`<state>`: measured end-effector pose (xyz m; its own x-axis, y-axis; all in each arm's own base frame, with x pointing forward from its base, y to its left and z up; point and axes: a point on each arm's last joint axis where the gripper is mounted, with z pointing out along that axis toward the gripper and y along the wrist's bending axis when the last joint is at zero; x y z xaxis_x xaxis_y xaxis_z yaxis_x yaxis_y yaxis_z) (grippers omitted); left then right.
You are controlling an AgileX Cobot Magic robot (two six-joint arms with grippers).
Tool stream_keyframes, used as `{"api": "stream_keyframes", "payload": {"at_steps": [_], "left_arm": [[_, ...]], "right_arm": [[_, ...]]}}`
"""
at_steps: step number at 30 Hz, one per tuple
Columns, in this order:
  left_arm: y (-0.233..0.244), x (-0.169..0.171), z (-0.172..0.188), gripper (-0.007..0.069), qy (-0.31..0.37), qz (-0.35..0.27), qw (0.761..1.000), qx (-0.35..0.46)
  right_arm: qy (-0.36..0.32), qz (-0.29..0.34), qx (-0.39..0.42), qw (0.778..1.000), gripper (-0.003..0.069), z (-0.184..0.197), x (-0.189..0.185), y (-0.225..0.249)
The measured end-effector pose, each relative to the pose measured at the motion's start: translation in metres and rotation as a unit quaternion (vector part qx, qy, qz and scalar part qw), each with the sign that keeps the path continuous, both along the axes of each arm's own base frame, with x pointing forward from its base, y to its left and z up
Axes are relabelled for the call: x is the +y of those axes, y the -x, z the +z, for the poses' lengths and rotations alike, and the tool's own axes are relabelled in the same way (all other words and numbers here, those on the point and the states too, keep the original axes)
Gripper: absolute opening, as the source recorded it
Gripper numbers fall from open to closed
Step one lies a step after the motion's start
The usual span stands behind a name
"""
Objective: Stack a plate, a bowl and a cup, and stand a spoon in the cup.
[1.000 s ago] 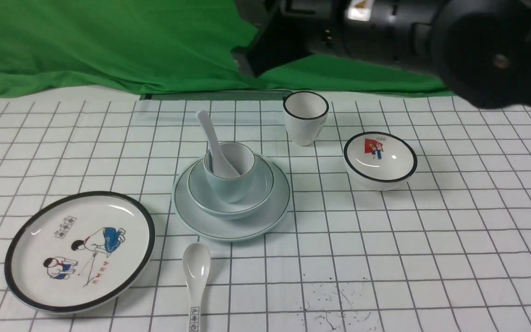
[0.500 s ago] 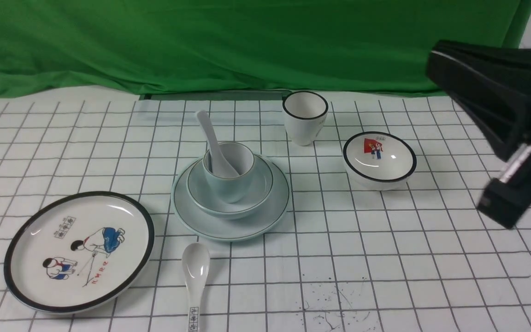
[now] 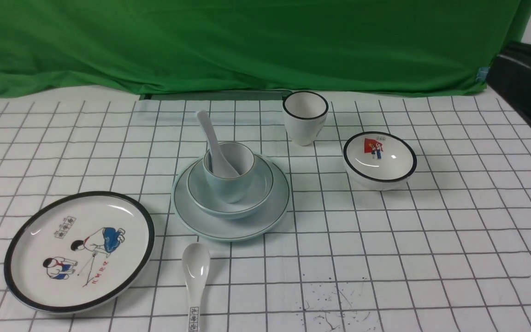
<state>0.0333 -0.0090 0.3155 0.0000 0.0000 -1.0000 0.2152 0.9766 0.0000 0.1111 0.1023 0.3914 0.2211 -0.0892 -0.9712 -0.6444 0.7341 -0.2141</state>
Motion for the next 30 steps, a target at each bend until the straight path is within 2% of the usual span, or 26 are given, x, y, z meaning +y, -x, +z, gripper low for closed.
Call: {"api": "stream_keyframes", "payload": {"at_steps": [4, 6, 9, 12, 13, 15, 18, 21, 23, 26, 28, 30], "left_arm": [[0.0, 0.0, 0.0, -0.0031, 0.0, 0.0, 1.0, 0.0], [0.0, 0.0, 0.0, -0.0031, 0.0, 0.0, 1.0, 0.0], [0.0, 0.0, 0.0, -0.0031, 0.0, 0.0, 1.0, 0.0], [0.0, 0.0, 0.0, -0.0031, -0.003, 0.0, 1.0, -0.007], [0.0, 0.0, 0.0, -0.0031, -0.003, 0.0, 1.0, -0.007], [0.0, 0.0, 0.0, -0.0031, -0.008, 0.002, 1.0, -0.008], [0.0, 0.001, 0.0, -0.0031, -0.01, 0.003, 1.0, -0.008], [0.0, 0.001, 0.0, -0.0031, -0.01, 0.003, 1.0, -0.008], [0.0, 0.001, 0.0, -0.0031, -0.011, 0.004, 1.0, -0.009], [0.0, 0.001, 0.0, -0.0031, -0.015, 0.004, 1.0, -0.009], [0.0, 0.001, 0.0, -0.0031, -0.015, 0.004, 1.0, -0.009], [0.0, 0.001, 0.0, -0.0031, -0.015, 0.004, 1.0, -0.009]], "right_arm": [[0.0, 0.001, 0.006, 1.0, 0.0064, -0.001, 0.0, 0.0], [-0.002, 0.001, 0.019, 1.0, 0.0027, -0.009, 0.0, 0.0], [-0.011, -0.012, 0.03, 0.999, 0.0011, -0.02, -0.001, 0.001], [-0.025, -0.026, 0.024, 0.999, 0.0011, -0.054, -0.016, 0.007], [-0.025, -0.026, 0.024, 0.999, 0.0011, -0.054, -0.016, 0.007], [-0.035, -0.073, 0.029, 0.996, 0.0011, -0.087, -0.039, 0.016], [-0.045, -0.119, 0.036, 0.991, 0.0011, -0.109, -0.055, 0.022], [-0.044, -0.22, 0.031, 0.974, 0.0011, -0.146, -0.079, 0.033], [-0.032, -0.253, 0.026, 0.967, 0.0011, -0.166, -0.089, 0.039], [-0.028, -0.328, 0.044, 0.943, 0.0011, -0.179, -0.098, 0.045], [-0.02, -0.345, 0.057, 0.937, 0.0011, -0.183, -0.1, 0.047], [-0.004, -0.382, 0.092, 0.92, 0.0011, -0.193, -0.105, 0.051]]}}
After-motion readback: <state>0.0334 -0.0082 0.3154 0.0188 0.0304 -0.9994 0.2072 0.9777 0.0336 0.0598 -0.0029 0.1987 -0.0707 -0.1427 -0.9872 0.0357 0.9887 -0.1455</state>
